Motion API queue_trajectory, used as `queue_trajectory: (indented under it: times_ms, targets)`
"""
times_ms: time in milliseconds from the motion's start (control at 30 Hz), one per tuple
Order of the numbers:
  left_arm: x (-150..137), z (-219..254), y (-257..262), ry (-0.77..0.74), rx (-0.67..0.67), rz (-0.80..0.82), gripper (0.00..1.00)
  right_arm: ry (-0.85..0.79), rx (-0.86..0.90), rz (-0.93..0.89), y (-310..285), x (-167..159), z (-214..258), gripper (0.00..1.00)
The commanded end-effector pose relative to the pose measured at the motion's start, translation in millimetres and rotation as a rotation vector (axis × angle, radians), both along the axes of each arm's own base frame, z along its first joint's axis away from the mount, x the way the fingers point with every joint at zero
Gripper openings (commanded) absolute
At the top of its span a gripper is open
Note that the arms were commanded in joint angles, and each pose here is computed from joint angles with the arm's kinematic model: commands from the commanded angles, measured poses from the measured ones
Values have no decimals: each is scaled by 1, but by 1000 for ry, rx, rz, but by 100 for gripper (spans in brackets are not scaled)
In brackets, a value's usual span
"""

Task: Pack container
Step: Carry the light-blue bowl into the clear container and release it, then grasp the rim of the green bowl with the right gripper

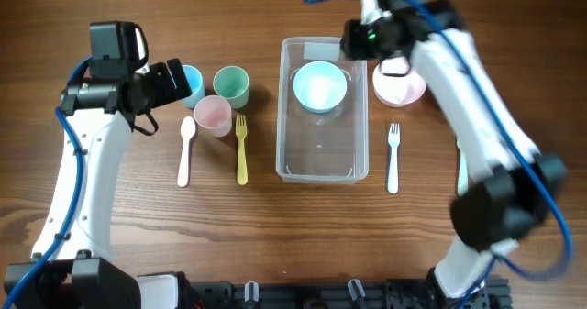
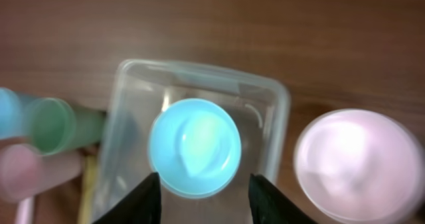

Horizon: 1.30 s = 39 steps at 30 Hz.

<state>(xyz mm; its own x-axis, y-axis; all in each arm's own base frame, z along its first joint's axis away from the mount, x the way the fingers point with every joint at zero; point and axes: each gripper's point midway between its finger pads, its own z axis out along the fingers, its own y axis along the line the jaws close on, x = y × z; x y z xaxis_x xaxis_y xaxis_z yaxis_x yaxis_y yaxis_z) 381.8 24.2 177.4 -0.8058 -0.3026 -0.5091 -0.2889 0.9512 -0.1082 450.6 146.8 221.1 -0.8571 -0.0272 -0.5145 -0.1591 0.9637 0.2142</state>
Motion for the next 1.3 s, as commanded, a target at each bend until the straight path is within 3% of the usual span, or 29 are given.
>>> queue_trajectory:
  times_ms: [0,133,200,333,533,600,633,667,1067,1167,1267]
  targets:
    - [5,8,0,-22,-2,-12,100,-131,-32,-224,-97,-20,78,48]
    - [5,8,0,-22,-2,-12,100,82,-43,-571,-243,-58,36,52]
    - [5,8,0,-22,-2,-12,100,202,1,-643,-272,-70,0,50]
    - [5,8,0,-22,-2,-12,100,418,11,-679,-289,-73,-92,49]
    - [5,8,0,-22,-2,-12,100,643,-40,-714,-297,-85,-177,49]
    - [5,8,0,-22,-2,-12,100,662,-50,-713,-299,-85,-187,49]
    - [5,8,0,-22,-2,-12,100,647,-49,-715,-301,-80,-191,40]
    - [5,8,0,-22,-2,-12,100,635,-50,-717,-302,-78,-191,38]
    - [5,8,0,-22,-2,-12,100,641,-40,-736,-303,-73,-207,33]
    - [5,8,0,-22,-2,-12,100,641,-39,-729,-302,-73,-204,4]
    - [5,8,0,-22,-2,-12,100,601,-54,-720,-301,-73,-181,4]
